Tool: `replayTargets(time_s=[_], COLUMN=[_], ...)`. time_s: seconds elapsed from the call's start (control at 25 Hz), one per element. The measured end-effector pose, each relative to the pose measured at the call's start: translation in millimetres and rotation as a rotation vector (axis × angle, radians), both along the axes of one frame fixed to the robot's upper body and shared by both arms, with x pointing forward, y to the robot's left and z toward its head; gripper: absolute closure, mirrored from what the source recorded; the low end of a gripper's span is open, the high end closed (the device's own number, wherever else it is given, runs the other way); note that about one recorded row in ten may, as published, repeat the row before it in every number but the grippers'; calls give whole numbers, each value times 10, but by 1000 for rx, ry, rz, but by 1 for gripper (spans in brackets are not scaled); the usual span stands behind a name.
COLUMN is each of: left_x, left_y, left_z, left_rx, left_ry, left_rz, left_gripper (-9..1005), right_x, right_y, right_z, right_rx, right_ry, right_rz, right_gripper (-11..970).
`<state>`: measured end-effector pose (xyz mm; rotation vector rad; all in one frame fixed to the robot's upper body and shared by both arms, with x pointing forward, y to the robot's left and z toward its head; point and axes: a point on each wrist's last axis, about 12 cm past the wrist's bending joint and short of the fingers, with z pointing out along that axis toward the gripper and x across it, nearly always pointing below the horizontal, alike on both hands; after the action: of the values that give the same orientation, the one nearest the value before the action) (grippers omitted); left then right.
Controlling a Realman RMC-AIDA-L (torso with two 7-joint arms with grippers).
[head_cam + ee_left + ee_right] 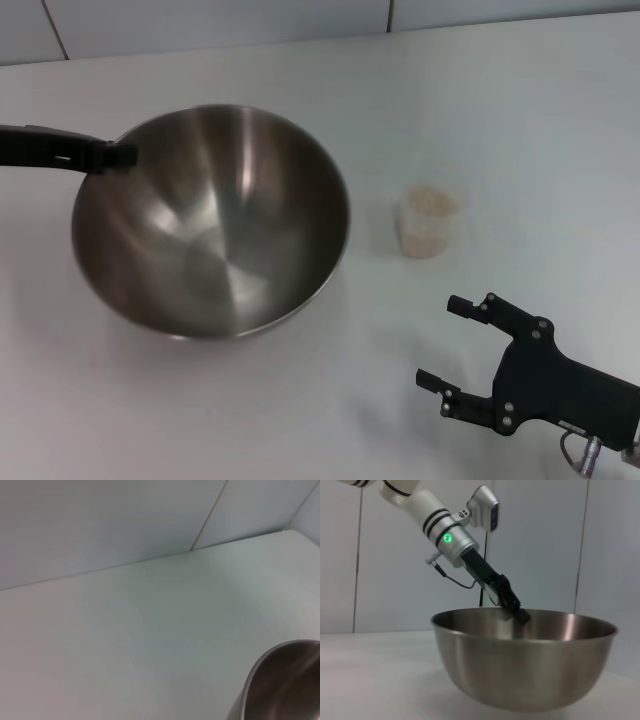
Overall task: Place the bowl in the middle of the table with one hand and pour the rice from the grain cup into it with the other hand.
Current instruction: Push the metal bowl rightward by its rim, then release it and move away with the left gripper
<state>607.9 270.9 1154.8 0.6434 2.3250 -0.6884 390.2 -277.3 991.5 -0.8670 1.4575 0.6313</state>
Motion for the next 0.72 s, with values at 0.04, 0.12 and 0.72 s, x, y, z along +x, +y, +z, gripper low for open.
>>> replayTargets(time_s=[0.04, 0.12, 0.72], left_x=[0, 48, 388], left_y=[0, -28, -398], left_z=[0, -4, -168], left_rx=[0, -19, 36], left_ry=[0, 12, -25], left_rz=[0, -4, 16], left_gripper=[954, 956, 955], right_x=[2, 3, 4], right_y=[1, 3, 7], right_z=[1, 2, 6], right_rx=[0, 1, 3], right_ry=[0, -1, -4], right_rz=[1, 2, 3], right_gripper=[133, 133, 133])
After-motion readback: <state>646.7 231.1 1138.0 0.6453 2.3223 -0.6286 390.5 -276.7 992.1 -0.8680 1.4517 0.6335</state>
